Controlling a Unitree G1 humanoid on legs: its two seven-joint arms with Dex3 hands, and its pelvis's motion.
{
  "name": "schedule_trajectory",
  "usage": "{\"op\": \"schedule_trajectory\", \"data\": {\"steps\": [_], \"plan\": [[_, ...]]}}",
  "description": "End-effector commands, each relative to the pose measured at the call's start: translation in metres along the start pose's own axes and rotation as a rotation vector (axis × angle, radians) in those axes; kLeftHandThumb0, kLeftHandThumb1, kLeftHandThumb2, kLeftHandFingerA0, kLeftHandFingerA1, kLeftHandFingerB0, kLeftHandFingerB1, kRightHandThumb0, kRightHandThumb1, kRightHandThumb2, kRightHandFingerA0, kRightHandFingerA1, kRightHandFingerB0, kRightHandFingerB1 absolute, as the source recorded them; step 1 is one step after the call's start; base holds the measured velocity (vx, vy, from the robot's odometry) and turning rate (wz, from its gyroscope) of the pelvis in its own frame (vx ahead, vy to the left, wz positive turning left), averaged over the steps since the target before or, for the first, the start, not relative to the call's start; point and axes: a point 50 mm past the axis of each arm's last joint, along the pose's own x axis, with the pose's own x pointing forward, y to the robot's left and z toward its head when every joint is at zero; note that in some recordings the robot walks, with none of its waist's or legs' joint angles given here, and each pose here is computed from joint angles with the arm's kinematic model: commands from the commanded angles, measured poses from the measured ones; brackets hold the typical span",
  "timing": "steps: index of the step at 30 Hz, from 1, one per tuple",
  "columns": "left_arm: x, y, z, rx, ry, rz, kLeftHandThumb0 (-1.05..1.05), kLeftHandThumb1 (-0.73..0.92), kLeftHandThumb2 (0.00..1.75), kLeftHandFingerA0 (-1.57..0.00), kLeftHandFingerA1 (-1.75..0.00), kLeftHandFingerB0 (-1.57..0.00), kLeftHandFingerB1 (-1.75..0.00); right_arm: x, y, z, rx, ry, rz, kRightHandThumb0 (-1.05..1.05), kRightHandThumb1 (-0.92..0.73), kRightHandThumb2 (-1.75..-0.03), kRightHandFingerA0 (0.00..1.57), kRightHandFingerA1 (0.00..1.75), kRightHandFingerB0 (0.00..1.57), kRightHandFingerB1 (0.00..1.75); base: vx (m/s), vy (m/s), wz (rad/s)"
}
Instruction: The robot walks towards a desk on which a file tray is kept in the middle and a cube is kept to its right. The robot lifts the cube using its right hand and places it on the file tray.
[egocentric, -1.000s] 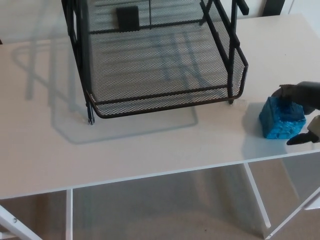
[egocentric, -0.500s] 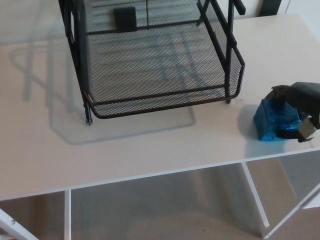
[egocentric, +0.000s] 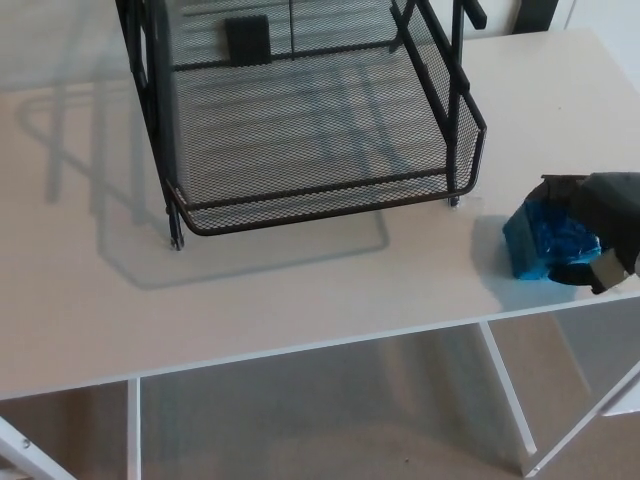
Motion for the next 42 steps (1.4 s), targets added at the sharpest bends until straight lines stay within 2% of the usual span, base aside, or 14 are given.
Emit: {"op": "schedule_trajectory", "data": {"steps": [1,2,7,13,14,15,21,24,25,30,33,37,38,42], "plan": [[-0.004,0.010,0.005,0.062,-0.014,0.037,-0.74,0.86,0.66,-0.33,-0.60,-0.22,-0.43,-0.017,-0.015,-0.014,0.012,-0.091,-0.192,-0.20,-0.68,-0.67,0.95,1.38,0.94,0.66,0.00,0.000,0.00],[-0.004,0.010,0.006,0.042,-0.021,0.027,-0.72,0.67,1.02,-0.29,-0.62,-0.16,-0.51,-0.016,-0.022,-0.015,0.001,-0.085,-0.208,-0.20,-0.68,-0.67,0.97,1.31,0.94,0.64,0.00,0.000,0.00],[-0.002,0.010,0.004,0.031,-0.025,0.004,-0.76,0.87,0.66,-0.30,-0.55,-0.16,-0.39,-0.014,-0.073,-0.020,0.038,-0.128,-0.317,-0.16,-0.68,-0.79,0.95,1.48,0.93,0.71,0.00,0.000,0.00],[-0.003,0.008,0.006,0.041,-0.033,0.009,-0.75,0.70,1.04,-0.33,-0.63,-0.12,-0.50,-0.009,-0.150,0.004,0.137,-0.194,-0.575,-0.14,-0.68,-0.79,0.89,1.63,0.93,0.74,0.00,0.000,0.00],[-0.002,0.009,0.006,0.040,-0.024,0.008,-0.75,0.89,0.67,-0.35,-0.57,-0.15,-0.38,-0.010,-0.167,0.011,0.185,-0.216,-0.612,-0.16,-0.69,-0.79,0.89,1.58,0.92,0.75,0.00,0.000,0.00],[-0.001,0.009,0.006,0.043,-0.026,0.004,-0.76,0.72,1.05,-0.30,-0.61,-0.10,-0.48,-0.011,-0.178,0.017,0.204,-0.240,-0.631,-0.19,-0.71,-0.74,0.89,1.60,0.90,0.74,0.00,0.000,0.00],[-0.001,0.010,0.009,0.024,-0.032,0.004,-0.76,0.72,1.05,-0.32,-0.62,-0.11,-0.49,-0.014,-0.235,0.087,0.245,-0.433,-0.729,-0.25,-0.66,-0.77,0.96,1.55,0.93,0.67,0.00,0.000,0.00],[0.000,0.010,0.009,0.033,-0.031,0.000,-0.75,0.72,1.05,-0.32,-0.62,-0.11,-0.49,-0.013,-0.238,0.107,0.428,-0.483,-0.657,-0.21,-0.66,-0.77,1.03,1.40,0.93,0.69,0.00,0.000,0.00],[0.000,0.010,0.009,0.036,-0.033,-0.001,-0.73,0.90,0.67,-0.33,-0.55,-0.17,-0.40,-0.013,-0.239,0.114,0.499,-0.500,-0.638,-0.19,-0.65,-0.77,1.03,1.38,0.95,0.67,0.00,0.000,0.00],[0.001,0.009,0.009,0.048,-0.034,-0.005,-0.72,0.92,0.67,-0.30,-0.57,-0.17,-0.42,-0.015,-0.236,0.159,0.448,-0.583,-0.604,-0.21,-0.67,-0.74,0.90,1.51,0.93,0.66,0.00,0.000,0.00],[0.001,0.008,0.008,0.053,-0.037,-0.002,-0.74,0.72,1.06,-0.32,-0.63,-0.12,-0.51,-0.004,-0.216,0.175,0.312,-0.550,-0.412,-0.23,-0.70,-0.64,1.01,1.22,0.92,0.57,0.00,0.000,0.00],[0.000,0.007,0.009,0.038,-0.029,-0.004,-0.72,0.90,0.68,-0.33,-0.58,-0.16,-0.40,0.010,-0.190,0.178,0.216,-0.507,-0.265,-0.22,-0.67,-0.65,1.06,1.23,0.91,0.59,0.00,0.000,0.00],[0.000,0.007,0.010,0.043,-0.026,-0.005,-0.70,0.71,1.06,-0.30,-0.62,-0.10,-0.49,0.021,-0.168,0.173,0.243,-0.507,-0.213,-0.17,-0.66,-0.67,1.10,1.12,0.91,0.64,0.00,0.000,0.00],[0.002,0.006,0.009,0.034,-0.024,-0.003,-0.75,0.72,1.05,-0.32,-0.62,-0.11,-0.49,0.035,-0.143,0.165,0.210,-0.436,-0.092,-0.13,-0.64,-0.70,1.09,1.12,0.89,0.66,0.00,0.000,0.00]]}}
